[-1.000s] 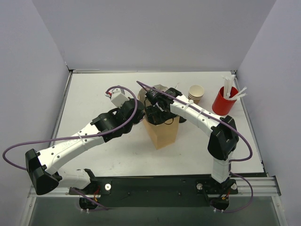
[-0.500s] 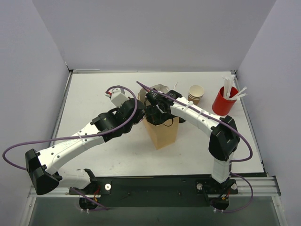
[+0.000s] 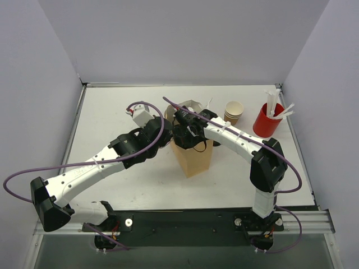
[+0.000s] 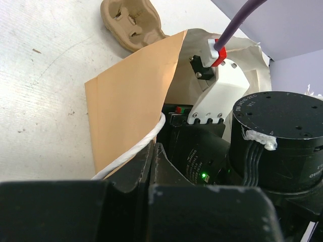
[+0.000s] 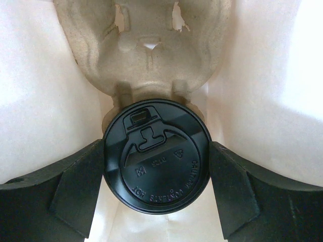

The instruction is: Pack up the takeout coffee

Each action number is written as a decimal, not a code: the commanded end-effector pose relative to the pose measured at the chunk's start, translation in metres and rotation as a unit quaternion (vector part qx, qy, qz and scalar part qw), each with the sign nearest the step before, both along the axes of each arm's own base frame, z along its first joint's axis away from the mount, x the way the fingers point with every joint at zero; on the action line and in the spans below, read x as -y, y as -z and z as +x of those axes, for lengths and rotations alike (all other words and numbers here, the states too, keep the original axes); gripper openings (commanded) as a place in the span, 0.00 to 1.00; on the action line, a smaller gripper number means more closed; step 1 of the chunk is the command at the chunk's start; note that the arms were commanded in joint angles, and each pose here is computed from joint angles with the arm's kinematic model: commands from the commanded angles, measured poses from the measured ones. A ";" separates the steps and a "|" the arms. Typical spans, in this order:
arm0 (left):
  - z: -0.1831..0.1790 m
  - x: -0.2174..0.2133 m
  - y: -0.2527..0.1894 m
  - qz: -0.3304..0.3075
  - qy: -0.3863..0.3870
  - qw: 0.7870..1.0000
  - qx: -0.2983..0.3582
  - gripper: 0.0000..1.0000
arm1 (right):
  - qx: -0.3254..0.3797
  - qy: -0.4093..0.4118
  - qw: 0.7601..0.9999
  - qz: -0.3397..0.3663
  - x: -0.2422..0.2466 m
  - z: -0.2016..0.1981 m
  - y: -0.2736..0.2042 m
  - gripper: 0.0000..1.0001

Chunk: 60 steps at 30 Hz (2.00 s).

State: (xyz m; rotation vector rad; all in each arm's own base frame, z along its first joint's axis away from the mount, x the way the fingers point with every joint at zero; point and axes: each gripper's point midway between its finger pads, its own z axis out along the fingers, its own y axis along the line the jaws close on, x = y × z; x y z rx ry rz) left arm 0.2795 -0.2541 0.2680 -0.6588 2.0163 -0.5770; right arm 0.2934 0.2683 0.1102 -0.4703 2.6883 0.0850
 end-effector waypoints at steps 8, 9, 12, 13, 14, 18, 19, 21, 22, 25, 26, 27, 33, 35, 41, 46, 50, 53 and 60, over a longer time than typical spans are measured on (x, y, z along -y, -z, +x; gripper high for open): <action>0.003 0.003 -0.017 -0.005 0.007 1.000 0.009 0.00 | -0.038 0.015 0.997 -0.068 0.033 -0.018 0.029 0.36; 0.003 0.003 -0.016 -0.004 0.007 1.000 0.008 0.00 | -0.039 0.015 0.997 -0.070 0.034 -0.018 0.031 0.36; 0.003 0.003 -0.016 -0.004 0.008 1.000 0.008 0.00 | -0.042 0.015 0.996 -0.073 0.035 -0.019 0.034 0.36; 0.002 0.004 -0.016 -0.005 0.009 1.000 0.008 0.00 | -0.042 0.015 0.996 -0.074 0.035 -0.019 0.035 0.35; 0.002 0.004 -0.016 -0.005 0.010 1.000 0.008 0.00 | -0.043 0.015 0.996 -0.074 0.035 -0.019 0.036 0.35; 0.003 0.003 -0.016 -0.004 0.008 1.000 0.008 0.00 | -0.044 0.016 0.996 -0.077 0.037 -0.021 0.039 0.35; 0.003 0.004 -0.016 -0.005 0.009 1.000 0.007 0.00 | -0.045 0.016 0.996 -0.078 0.037 -0.021 0.040 0.35; 0.003 0.004 -0.016 -0.005 0.009 1.000 0.007 0.00 | -0.045 0.017 0.996 -0.078 0.037 -0.021 0.042 0.35; 0.002 0.004 -0.015 -0.004 0.010 1.000 0.007 0.00 | -0.047 0.018 0.996 -0.079 0.038 -0.022 0.044 0.35; 0.002 0.004 -0.016 -0.004 0.009 1.000 0.007 0.00 | -0.049 0.019 0.995 -0.083 0.041 -0.023 0.049 0.35; 0.002 0.003 -0.016 -0.004 0.009 1.000 0.007 0.00 | -0.049 0.020 0.995 -0.084 0.042 -0.024 0.050 0.35; 0.002 0.003 -0.016 -0.004 0.010 1.000 0.007 0.00 | -0.049 0.018 0.995 -0.084 0.041 -0.024 0.051 0.35; 0.003 0.005 -0.015 -0.001 0.012 1.000 0.006 0.00 | -0.052 0.019 0.995 -0.086 0.042 -0.026 0.051 0.35; 0.003 0.006 -0.015 0.001 0.014 1.000 0.005 0.00 | -0.051 0.019 0.995 -0.085 0.042 -0.025 0.050 0.35; 0.003 0.008 -0.015 0.008 0.021 1.000 0.005 0.00 | -0.057 0.018 0.994 -0.091 0.044 -0.026 0.054 0.35; 0.004 0.009 -0.016 0.012 0.024 1.000 0.008 0.00 | -0.055 0.018 0.994 -0.090 0.044 -0.026 0.053 0.35; 0.004 0.010 -0.015 0.016 0.027 0.999 0.006 0.00 | -0.058 0.018 0.994 -0.092 0.044 -0.027 0.055 0.35; 0.005 0.010 -0.015 0.016 0.026 1.000 0.006 0.00 | -0.059 0.017 0.994 -0.093 0.044 -0.027 0.058 0.35; 0.005 0.011 -0.015 0.017 0.028 0.999 0.005 0.00 | -0.061 0.018 0.994 -0.093 0.045 -0.028 0.064 0.35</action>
